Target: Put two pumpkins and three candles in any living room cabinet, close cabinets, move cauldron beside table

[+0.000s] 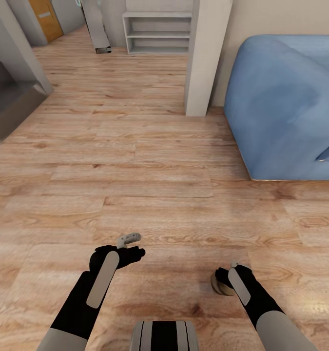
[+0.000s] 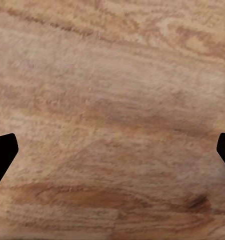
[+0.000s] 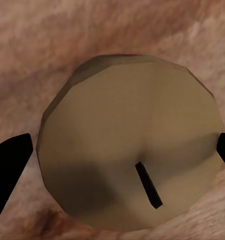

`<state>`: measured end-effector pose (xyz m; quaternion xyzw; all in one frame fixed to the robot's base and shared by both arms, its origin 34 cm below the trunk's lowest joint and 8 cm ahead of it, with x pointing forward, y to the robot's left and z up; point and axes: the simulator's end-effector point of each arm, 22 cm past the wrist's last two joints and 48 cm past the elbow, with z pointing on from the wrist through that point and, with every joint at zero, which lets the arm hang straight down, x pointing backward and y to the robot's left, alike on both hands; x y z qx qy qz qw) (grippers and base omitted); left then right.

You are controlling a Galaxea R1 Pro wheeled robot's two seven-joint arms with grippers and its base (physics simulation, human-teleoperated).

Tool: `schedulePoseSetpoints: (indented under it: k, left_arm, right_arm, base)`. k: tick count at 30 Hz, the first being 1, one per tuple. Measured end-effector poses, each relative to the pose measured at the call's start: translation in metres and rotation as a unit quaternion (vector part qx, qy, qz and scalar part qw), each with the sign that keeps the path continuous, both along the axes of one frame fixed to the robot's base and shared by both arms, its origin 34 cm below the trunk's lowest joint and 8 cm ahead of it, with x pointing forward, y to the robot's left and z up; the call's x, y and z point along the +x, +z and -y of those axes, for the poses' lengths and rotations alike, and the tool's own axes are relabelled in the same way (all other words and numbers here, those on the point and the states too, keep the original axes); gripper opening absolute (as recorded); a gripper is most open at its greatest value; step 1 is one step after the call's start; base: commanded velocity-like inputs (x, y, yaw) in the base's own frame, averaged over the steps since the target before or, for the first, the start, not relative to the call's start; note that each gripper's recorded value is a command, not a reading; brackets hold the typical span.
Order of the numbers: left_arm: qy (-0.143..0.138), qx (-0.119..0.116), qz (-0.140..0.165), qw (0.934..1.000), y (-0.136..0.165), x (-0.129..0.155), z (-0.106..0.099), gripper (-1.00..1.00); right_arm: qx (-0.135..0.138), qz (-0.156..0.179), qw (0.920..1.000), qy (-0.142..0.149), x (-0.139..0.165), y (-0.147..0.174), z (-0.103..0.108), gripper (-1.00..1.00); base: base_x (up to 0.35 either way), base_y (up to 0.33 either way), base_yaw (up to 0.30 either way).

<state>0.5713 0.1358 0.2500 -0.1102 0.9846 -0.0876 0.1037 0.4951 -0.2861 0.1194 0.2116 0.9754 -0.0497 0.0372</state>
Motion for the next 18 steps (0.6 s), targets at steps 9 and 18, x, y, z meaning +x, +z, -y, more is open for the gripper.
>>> schedulePoseSetpoints:
  k: [9, 18]
  left_arm:
    - [0.0, 0.0, 0.0, 1.0, 0.0, 0.0, 0.0, 1.0]
    - [0.001, 0.0, 0.019, 0.9998, 0.019, 0.009, 0.0, 1.0]
  right_arm:
    - [0.0, 0.0, 1.0, 0.0, 0.0, 0.0, 0.0, -1.0]
    - [0.003, 0.021, 0.9998, -0.005, 0.014, 0.016, -0.001, -1.0]
  base:
    - [0.0, 0.0, 0.0]
    - [0.0, 0.0, 0.0]
